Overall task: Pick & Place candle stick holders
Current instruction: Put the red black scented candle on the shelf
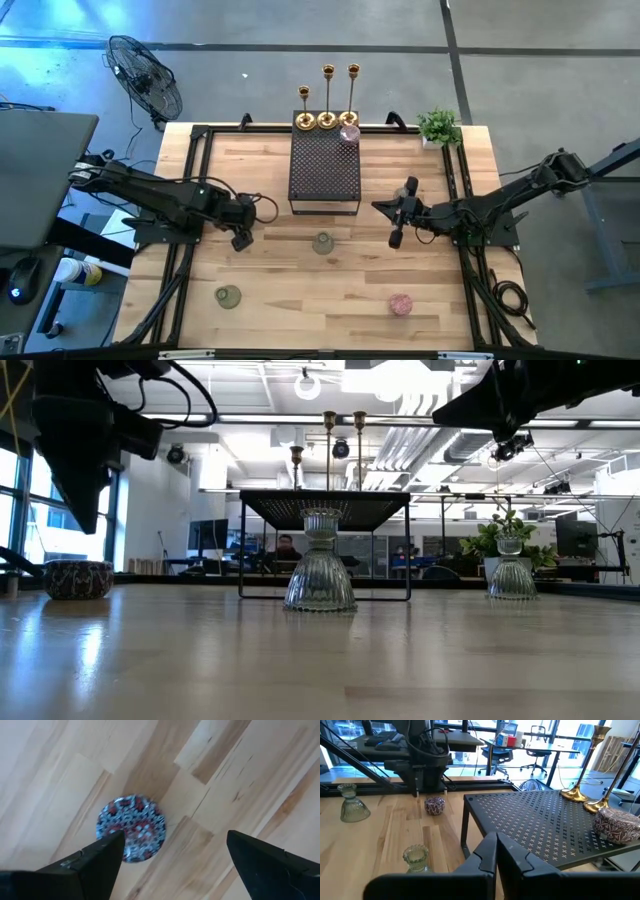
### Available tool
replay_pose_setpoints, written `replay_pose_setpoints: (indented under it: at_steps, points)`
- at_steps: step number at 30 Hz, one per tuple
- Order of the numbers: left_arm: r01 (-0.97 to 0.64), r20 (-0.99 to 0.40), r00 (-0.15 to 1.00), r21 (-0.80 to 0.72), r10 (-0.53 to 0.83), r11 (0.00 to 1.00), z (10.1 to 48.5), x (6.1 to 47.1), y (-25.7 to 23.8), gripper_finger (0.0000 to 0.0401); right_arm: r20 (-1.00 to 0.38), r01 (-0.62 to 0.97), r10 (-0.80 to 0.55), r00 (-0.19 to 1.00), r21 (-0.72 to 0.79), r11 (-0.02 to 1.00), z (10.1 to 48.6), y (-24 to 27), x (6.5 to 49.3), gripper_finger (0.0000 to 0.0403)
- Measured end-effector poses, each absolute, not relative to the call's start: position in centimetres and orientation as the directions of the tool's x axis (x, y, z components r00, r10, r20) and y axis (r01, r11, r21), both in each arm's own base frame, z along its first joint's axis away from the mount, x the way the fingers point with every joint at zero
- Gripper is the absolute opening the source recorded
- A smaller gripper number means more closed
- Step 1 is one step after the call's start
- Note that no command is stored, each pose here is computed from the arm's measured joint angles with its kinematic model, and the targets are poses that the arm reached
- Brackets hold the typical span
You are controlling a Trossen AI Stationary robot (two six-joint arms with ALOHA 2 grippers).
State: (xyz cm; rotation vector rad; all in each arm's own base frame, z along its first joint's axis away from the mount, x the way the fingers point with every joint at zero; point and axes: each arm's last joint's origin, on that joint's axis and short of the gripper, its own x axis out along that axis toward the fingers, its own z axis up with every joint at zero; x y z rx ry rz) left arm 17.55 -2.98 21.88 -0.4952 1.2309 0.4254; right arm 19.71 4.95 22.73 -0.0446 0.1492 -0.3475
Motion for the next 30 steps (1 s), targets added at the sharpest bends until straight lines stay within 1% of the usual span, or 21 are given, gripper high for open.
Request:
replay_pose_setpoints:
  at_steps: [4,7,10,15,23,30]
  points:
    - [-0.560,-0.950,0.311,-0.163,0.024,0.812,22.0,17.9,-3.1,0.0342,-0.138,0.336,-0.342,0.929,-0.069,0.939,22.7,5.0,19.7,0.0002]
    - [-0.557,-0.959,0.284,-0.147,0.021,0.818,21.8,17.7,-3.1,0.0342,-0.138,0.336,-0.342,0.929,-0.069,0.939,22.7,5.0,19.7,0.0001]
    - [-0.550,-0.968,0.246,-0.098,0.048,0.829,21.7,17.4,-2.9,0.0342,-0.138,0.331,-0.337,0.931,-0.068,0.941,22.7,5.0,19.7,0.0001]
    - [-0.521,-0.968,0.244,-0.081,0.057,0.850,21.2,17.3,-2.9,0.0342,-0.139,0.331,-0.337,0.931,-0.068,0.941,22.7,5.0,19.7,0.0001]
    - [-0.528,-0.980,0.173,-0.007,0.100,0.849,18.9,16.2,-2.6,0.0342,-0.139,0.328,-0.335,0.932,-0.068,0.942,22.7,5.0,19.7,0.0001]
    - [-0.527,-0.972,0.213,-0.028,0.100,0.850,17.7,16.2,-2.6,0.0342,-0.139,0.328,-0.335,0.932,-0.068,0.942,22.7,5.0,19.7,0.0001]
